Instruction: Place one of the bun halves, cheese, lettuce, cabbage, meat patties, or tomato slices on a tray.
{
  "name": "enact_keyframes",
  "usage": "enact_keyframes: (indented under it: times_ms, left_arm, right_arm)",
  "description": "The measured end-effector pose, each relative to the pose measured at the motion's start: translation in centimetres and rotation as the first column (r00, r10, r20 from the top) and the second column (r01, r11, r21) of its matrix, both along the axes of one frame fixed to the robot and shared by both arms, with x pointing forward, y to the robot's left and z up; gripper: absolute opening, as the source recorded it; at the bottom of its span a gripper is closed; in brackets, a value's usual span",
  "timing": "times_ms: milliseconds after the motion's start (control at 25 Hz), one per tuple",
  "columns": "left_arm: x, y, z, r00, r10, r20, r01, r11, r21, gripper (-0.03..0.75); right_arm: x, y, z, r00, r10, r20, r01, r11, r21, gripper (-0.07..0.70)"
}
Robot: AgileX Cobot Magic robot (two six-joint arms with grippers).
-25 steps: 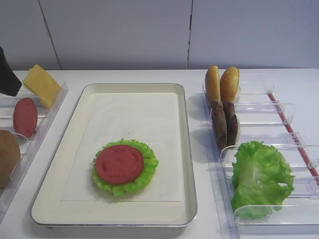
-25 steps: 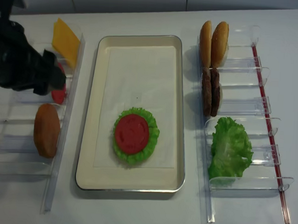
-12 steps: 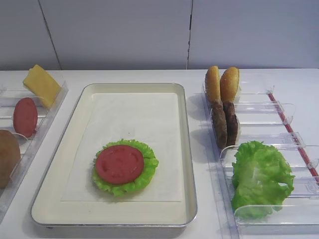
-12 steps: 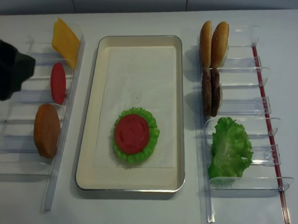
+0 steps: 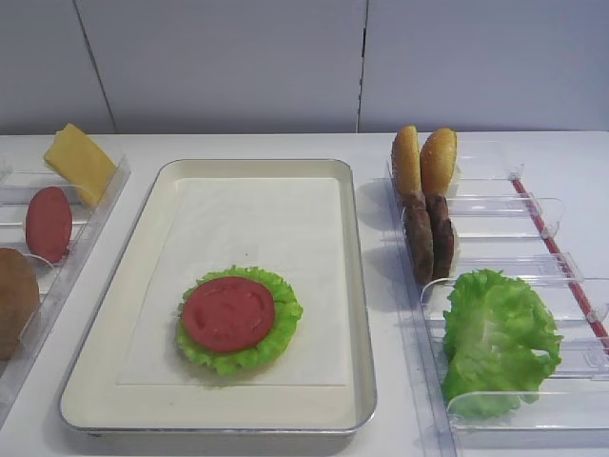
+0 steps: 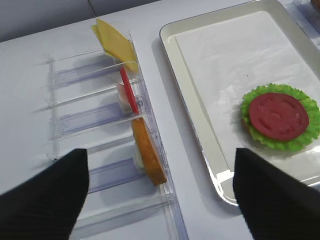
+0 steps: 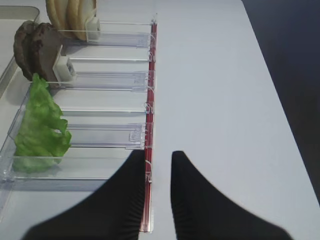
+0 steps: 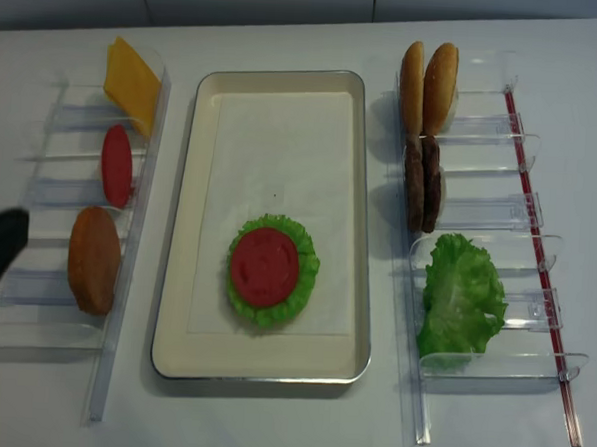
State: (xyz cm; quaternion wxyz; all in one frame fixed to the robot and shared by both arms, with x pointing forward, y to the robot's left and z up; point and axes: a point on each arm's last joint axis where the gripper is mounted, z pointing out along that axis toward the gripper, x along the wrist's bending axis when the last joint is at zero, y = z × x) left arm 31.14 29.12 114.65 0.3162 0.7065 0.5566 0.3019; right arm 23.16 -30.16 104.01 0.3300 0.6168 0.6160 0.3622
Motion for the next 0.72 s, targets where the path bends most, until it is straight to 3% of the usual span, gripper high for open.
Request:
enact_keyframes:
  times_ms: [200, 600, 720]
  left_arm:
    - [-2.8, 0.5, -2.0, 0.999, 0.028, 0.023, -0.028, 1.000, 0.003, 0.553]
    - [-8.0, 1.1, -6.0, 0.986, 0.042, 0.163, -0.037, 0.999, -0.033, 0.553]
    - [-8.7, 1.2, -7.2, 0.986, 0.044, 0.163, -0.039, 0.999, -0.037, 0.553]
  right_arm:
    - [0.0, 0.0, 0.0, 1.000, 0.000, 0.000, 0.000, 1.000, 0.000, 0.184]
    - [0.0, 0.0, 0.0, 1.000, 0.001, 0.000, -0.001, 1.000, 0.001, 0.184]
    - [0.0, 0.0, 0.0, 1.000, 0.001, 0.000, -0.001, 1.000, 0.001, 0.184]
